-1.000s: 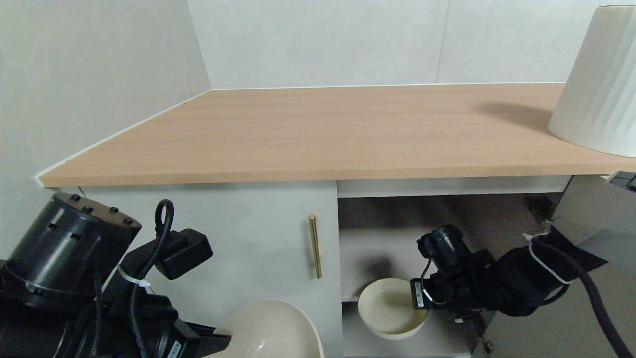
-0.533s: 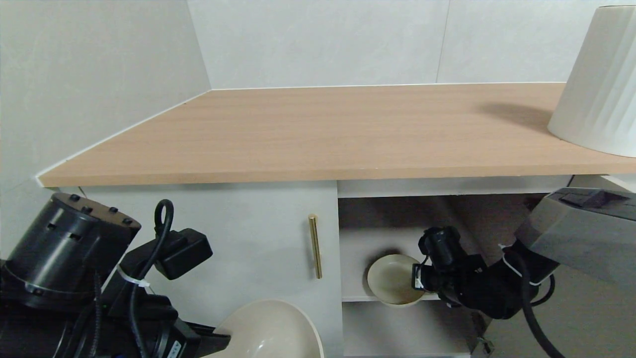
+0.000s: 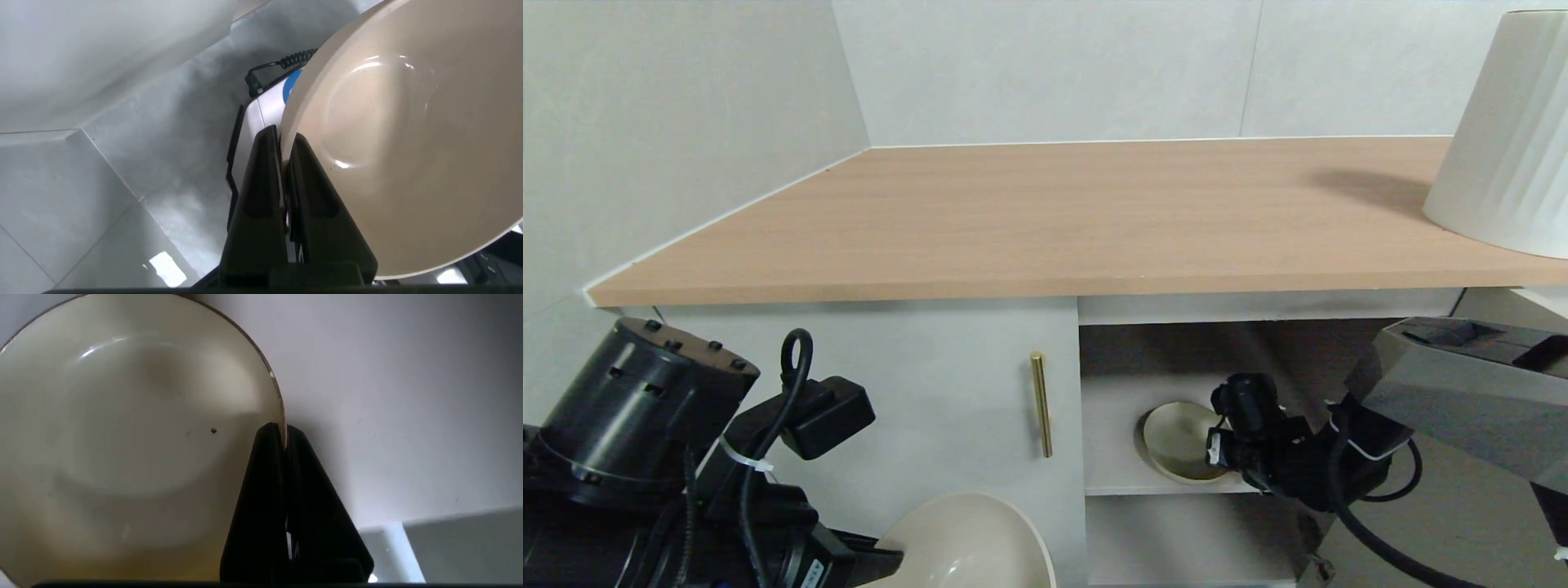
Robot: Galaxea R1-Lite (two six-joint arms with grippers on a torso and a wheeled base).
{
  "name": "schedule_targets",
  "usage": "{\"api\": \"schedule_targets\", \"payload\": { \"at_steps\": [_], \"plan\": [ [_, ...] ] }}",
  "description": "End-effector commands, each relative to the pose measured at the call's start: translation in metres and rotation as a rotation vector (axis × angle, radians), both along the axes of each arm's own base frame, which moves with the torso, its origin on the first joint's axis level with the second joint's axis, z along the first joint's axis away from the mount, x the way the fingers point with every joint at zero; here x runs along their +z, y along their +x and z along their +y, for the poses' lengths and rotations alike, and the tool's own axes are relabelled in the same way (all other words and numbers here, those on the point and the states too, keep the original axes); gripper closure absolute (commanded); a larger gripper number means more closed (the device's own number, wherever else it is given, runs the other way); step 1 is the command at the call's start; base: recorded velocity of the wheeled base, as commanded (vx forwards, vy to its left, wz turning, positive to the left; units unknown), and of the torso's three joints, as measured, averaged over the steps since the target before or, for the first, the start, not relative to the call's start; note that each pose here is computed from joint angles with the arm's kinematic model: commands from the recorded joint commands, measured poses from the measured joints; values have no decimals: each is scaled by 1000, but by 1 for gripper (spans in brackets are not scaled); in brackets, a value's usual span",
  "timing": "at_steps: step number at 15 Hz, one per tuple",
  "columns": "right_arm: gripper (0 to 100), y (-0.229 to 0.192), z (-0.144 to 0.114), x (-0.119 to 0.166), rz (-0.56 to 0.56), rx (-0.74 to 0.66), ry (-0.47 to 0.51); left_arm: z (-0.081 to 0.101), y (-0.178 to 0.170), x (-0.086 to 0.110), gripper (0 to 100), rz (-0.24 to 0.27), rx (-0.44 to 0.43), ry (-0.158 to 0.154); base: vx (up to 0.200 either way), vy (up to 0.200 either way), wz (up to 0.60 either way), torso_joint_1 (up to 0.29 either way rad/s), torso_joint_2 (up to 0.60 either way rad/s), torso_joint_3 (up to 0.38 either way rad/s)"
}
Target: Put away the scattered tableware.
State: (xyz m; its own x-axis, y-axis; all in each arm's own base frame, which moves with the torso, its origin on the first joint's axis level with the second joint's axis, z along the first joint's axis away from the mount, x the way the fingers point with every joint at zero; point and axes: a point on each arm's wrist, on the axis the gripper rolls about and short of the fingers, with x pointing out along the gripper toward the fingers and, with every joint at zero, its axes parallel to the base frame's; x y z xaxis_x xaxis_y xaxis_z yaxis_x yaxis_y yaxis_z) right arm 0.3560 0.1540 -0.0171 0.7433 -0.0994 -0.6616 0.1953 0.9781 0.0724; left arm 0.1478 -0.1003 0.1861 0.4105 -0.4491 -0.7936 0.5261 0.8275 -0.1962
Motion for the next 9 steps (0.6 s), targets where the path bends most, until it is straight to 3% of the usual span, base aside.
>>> {"api": "schedule_targets", "payload": {
  "at_steps": [1, 8, 9],
  "plan": [
    [100, 5, -2, -2, -9, -11, 3, -1, 1, -1, 100, 4, 0, 2, 0, 0, 0, 0, 0, 0],
    [100, 9, -5, 1, -38, -20, 11, -2, 3, -3, 100, 16, 3, 8, 0, 0, 0, 0, 0, 0],
    [0, 9, -5, 1, -38, -20, 13, -2, 3, -3, 100, 17, 4, 7, 0, 0, 0, 0, 0, 0]
  ]
}}
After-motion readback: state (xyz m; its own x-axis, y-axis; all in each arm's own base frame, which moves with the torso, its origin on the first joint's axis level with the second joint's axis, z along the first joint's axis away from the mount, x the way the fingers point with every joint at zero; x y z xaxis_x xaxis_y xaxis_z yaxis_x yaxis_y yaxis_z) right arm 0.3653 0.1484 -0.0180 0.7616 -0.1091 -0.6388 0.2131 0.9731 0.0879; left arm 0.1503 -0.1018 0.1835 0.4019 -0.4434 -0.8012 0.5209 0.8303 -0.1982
